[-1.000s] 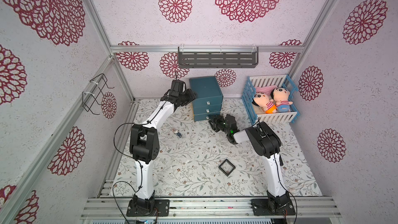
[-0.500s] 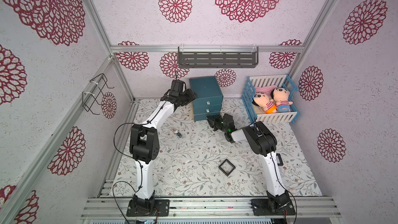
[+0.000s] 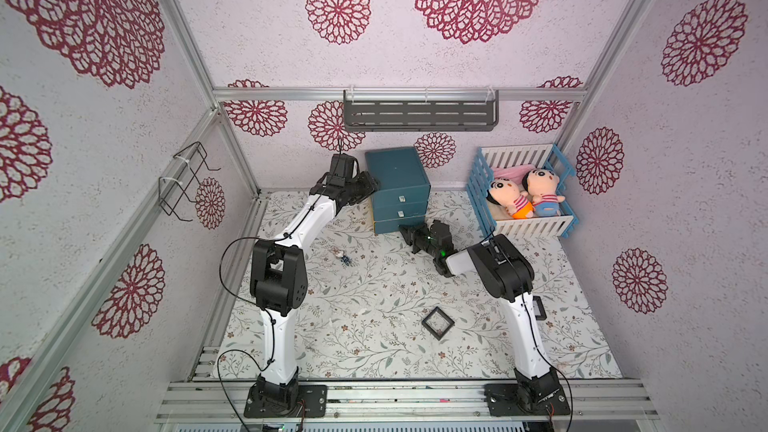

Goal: Place the brooch boxes into the drawer by color
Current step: Open the drawer in the storage box.

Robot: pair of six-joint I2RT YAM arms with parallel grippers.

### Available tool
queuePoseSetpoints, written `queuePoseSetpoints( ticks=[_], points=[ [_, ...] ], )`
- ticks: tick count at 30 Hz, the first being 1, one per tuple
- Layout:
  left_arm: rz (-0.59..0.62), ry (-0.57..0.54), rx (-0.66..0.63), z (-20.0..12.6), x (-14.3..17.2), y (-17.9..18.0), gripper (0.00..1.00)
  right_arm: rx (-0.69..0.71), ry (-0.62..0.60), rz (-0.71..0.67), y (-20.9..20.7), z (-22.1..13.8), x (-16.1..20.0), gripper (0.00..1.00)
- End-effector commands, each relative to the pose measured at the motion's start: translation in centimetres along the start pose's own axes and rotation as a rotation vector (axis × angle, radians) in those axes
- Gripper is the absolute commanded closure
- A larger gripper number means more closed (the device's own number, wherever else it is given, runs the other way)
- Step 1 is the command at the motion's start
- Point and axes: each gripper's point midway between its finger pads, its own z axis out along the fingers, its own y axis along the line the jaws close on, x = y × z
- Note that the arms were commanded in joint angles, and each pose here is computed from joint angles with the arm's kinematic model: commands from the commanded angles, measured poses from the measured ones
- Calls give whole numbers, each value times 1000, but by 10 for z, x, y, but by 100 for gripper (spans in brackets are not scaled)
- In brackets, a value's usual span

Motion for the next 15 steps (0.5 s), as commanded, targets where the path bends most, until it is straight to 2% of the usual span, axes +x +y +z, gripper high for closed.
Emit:
queuePoseSetpoints(
  ticks=[1,15],
  points=[
    [-2,46,-41,1,13,11,53,-53,-9,-3,28,-9,7,100],
    [-1,42,-39,-1,12,10,52,-39,3,-6,31,-57,37,100]
  ],
)
